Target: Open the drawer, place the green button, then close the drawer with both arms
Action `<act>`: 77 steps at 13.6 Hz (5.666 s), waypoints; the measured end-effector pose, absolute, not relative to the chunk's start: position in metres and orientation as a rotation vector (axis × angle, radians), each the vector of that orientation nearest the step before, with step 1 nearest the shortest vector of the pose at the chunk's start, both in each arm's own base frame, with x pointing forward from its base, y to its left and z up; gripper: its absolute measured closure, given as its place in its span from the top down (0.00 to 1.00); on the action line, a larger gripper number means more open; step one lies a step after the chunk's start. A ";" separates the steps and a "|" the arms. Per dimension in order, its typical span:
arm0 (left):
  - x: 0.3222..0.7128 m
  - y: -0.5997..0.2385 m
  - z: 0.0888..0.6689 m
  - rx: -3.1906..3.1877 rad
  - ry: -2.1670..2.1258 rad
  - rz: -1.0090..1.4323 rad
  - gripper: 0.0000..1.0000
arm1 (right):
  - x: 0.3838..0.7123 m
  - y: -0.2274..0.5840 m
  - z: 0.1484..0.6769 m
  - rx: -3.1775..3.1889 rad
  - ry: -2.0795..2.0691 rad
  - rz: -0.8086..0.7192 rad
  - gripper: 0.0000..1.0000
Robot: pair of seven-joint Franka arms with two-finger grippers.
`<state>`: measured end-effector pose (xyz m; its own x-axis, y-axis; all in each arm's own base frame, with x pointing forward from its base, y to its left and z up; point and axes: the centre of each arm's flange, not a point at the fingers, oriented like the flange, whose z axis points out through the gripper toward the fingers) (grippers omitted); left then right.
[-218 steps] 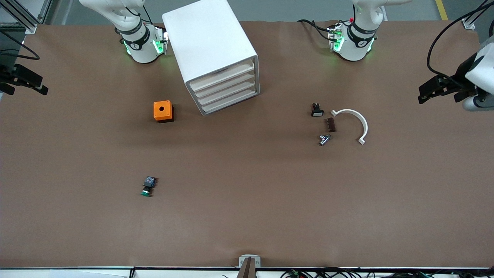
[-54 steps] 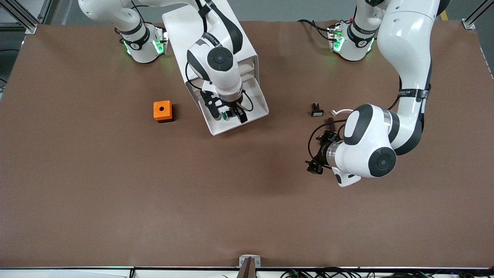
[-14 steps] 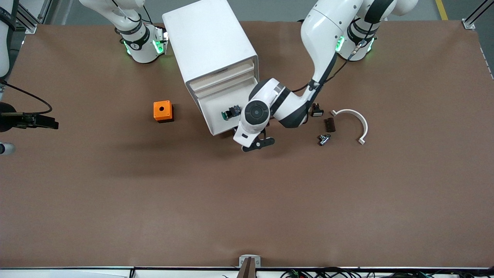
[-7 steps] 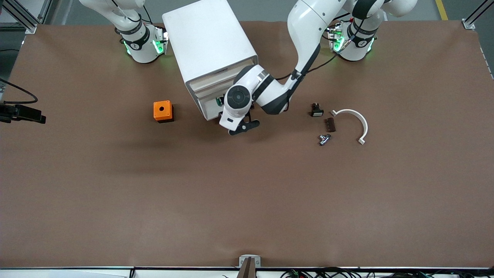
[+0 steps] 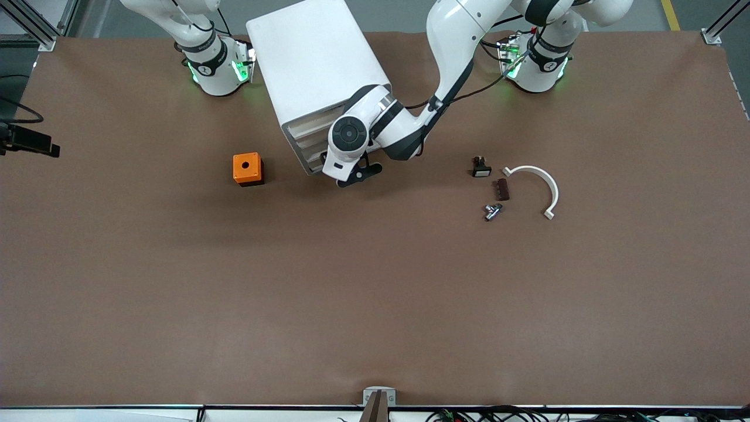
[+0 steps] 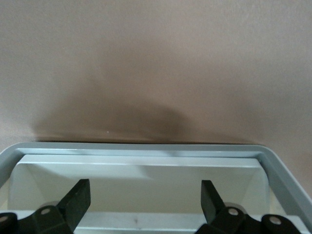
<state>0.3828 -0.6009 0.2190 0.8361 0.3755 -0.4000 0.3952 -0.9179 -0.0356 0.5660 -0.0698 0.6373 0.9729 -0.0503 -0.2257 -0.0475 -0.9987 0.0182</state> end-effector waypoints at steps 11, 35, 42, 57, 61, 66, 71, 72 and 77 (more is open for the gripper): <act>0.582 -0.404 0.404 2.921 0.897 -0.105 1.00 | 0.509 -0.056 0.647 3.136 -0.037 -0.054 1.00; 0.548 -0.096 0.661 3.159 0.010 -0.010 1.00 | 0.503 -0.082 0.640 3.165 -0.171 -0.040 1.00; 0.528 -0.092 0.665 3.175 -0.049 -0.025 1.00 | 0.503 -0.081 0.641 3.164 -0.170 -0.031 1.00; 0.524 -0.091 0.662 3.197 -0.050 -0.026 1.00 | 0.508 -0.079 0.644 3.146 -0.156 0.024 1.00; 0.524 -0.093 0.658 3.198 -0.056 -0.040 1.00 | 0.508 -0.079 0.644 3.146 -0.156 0.024 1.00; 0.527 -0.091 0.645 3.198 -0.080 -0.045 1.00 | 0.508 -0.079 0.644 3.145 -0.157 0.024 1.00; 0.525 -0.055 0.657 3.194 -0.030 -0.013 1.00 | 0.508 -0.079 0.644 3.145 -0.156 0.024 1.00; 0.524 -0.054 0.659 3.194 -0.031 -0.007 1.00 | 0.508 -0.079 0.644 3.145 -0.155 0.024 1.00; 0.523 -0.057 0.661 3.193 -0.038 0.003 1.00 | 0.508 -0.078 0.644 3.145 -0.152 0.024 1.00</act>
<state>0.5229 -0.0568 0.6614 0.9997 -0.0237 0.0013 -0.0236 -0.9984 -0.0519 0.5080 -0.0776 0.6438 0.9952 -0.0965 0.0151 -0.0964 -0.9953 -0.0081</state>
